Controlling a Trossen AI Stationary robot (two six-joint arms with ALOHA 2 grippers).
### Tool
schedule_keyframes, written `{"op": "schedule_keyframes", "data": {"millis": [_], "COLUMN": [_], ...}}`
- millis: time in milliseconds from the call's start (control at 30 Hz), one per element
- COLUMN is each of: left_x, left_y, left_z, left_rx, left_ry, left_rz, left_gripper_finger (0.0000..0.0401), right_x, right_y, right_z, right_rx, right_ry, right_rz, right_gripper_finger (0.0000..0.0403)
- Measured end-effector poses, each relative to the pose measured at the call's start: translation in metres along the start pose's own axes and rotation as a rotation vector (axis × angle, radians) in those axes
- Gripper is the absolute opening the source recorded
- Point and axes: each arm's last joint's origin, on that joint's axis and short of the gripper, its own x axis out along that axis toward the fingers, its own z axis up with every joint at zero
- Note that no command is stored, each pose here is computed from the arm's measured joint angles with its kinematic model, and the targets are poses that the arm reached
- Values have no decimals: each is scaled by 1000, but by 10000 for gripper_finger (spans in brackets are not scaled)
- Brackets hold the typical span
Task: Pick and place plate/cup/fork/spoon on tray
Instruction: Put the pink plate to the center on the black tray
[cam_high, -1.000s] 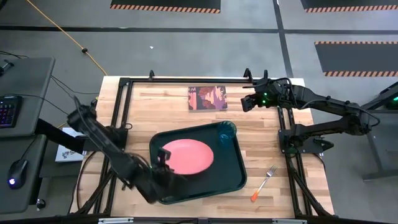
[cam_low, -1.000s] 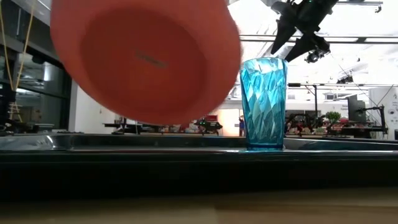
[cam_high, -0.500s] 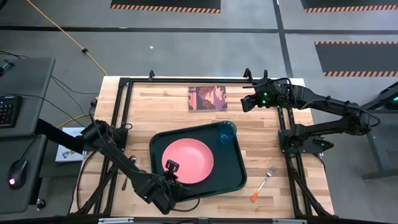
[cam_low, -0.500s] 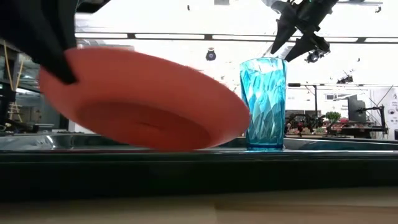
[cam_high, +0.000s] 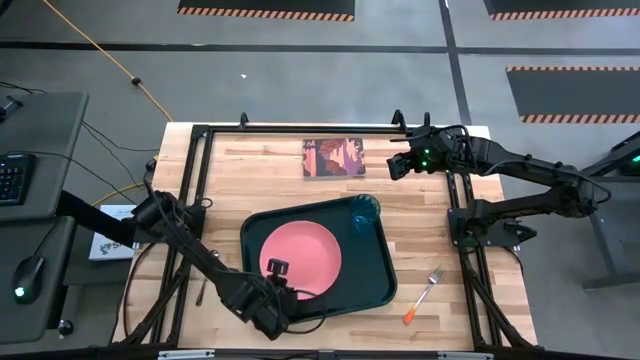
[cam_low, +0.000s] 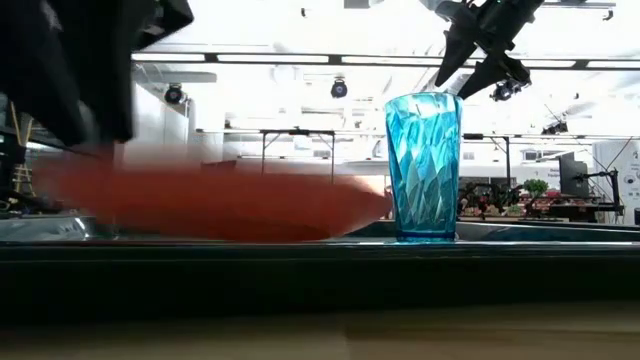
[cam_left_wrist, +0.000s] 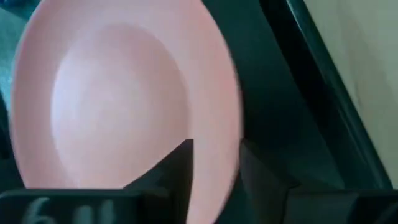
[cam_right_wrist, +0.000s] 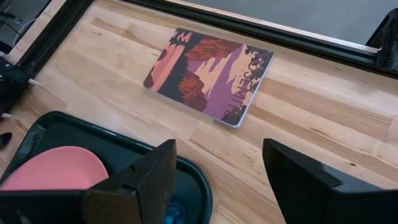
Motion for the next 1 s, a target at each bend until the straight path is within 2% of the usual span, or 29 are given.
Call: {"op": "schedule_keyframes", "data": {"millis": [167,267,400,533,600,700,867,1000], "left_x": [-1,-7,-42,-79,-88,-77,-40,-16], "left_y": [13,23,47,68,72,75,81,89], "left_z": [5,8,6,-11,-24,-47,-66,-74], "left_rx": [-38,-38,-82,-159,-196,-266,-385,-481], "left_ry": [-4,26,95,112,105,166,159,178], "left_rz": [-10,-77,-111,-136,-196,-251,-316,-332], "left_gripper_finger": [175,199,208,202,192,153,25,11], "right_x": [0,0,0,0,0,0,0,0], "right_y": [0,0,1,1,1,1,1,1], "right_z": [0,0,-1,-1,-1,-1,0,0], "right_rx": [0,-2,-4,-10,-11,-25,-25,-25], "right_ry": [1,13,21,22,22,22,18,17], "right_rz": [1,15,25,27,28,28,30,31], "right_gripper_finger": [232,232,232,232,232,232,232,232]}}
